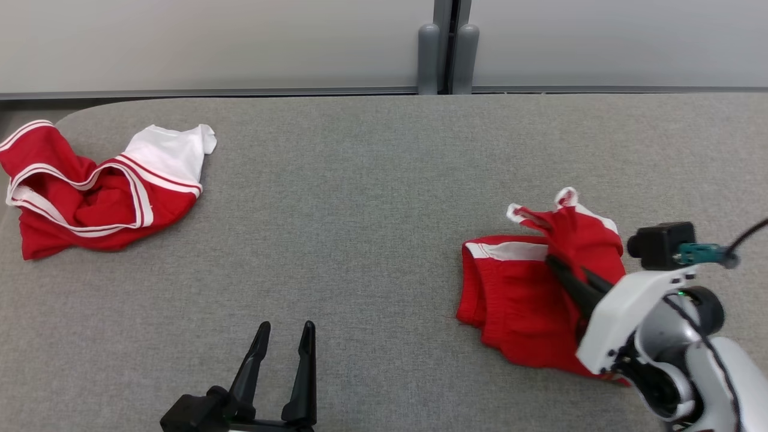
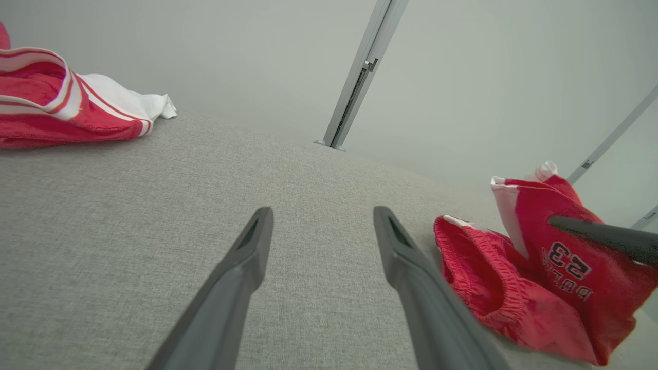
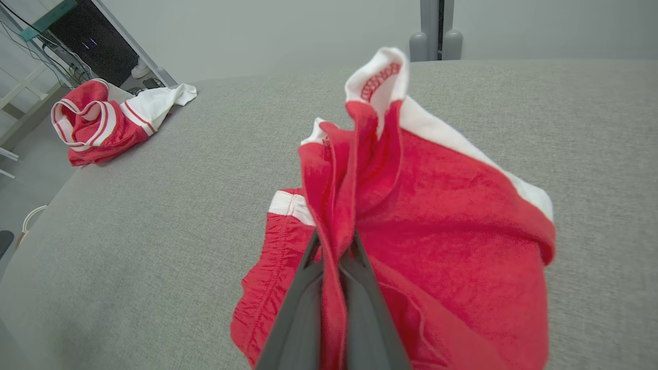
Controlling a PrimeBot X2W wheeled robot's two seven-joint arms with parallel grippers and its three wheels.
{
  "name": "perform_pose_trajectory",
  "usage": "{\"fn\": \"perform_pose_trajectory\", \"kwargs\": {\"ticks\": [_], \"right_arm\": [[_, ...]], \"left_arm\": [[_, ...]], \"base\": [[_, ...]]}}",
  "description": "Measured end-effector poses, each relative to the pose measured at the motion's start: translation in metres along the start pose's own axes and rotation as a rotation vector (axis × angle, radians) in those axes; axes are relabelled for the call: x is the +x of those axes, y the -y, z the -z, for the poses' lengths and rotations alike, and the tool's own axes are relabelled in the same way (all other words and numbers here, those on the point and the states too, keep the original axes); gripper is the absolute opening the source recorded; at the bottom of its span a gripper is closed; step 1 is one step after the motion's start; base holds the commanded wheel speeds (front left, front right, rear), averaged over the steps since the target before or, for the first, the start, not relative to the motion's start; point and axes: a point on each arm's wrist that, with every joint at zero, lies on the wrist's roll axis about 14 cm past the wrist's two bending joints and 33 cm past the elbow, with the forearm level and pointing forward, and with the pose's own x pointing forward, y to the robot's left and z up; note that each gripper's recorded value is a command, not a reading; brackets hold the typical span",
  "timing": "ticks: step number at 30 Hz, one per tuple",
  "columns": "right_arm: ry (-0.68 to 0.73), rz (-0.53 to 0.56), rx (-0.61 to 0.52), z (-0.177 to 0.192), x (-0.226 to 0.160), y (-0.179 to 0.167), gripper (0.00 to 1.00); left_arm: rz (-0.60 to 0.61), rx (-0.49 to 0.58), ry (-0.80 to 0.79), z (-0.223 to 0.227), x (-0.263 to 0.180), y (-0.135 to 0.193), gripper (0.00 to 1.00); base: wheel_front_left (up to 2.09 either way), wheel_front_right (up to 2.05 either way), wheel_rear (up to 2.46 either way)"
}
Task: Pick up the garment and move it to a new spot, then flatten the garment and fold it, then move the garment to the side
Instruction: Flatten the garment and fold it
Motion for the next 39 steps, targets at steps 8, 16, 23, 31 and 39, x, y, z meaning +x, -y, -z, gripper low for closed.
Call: {"fn": "perform_pose_trajectory", "kwargs": {"ticks": [8,16,23,31,39], "right_arm": [[-0.083,-0.125,0.014,0.029,0.045,-0.067,0.0],[-0.1,-0.115,0.012,0.043,0.055,-0.075,0.3],[0.025,-0.143,0.013,0.025,0.045,-0.09,1.0],[0.277,0.003,-0.061,-0.001,-0.023,-0.041,1.0],[0.427,0.314,-0.249,0.01,-0.106,0.048,1.0]], "left_arm": [[-0.018,0.004,0.01,-0.003,0.001,-0.005,1.0],[-0.031,0.003,0.016,-0.004,-0.004,-0.008,1.0],[-0.034,0.008,0.015,-0.003,-0.012,-0.01,1.0],[-0.045,0.024,0.041,-0.009,-0.032,-0.016,1.0],[-0.01,0.033,0.084,-0.021,-0.038,-0.01,1.0]], "base": [[0.0,0.0,0.0],[0.0,0.0,0.0],[0.0,0.0,0.0],[0.0,0.0,0.0],[0.0,0.0,0.0]]}}
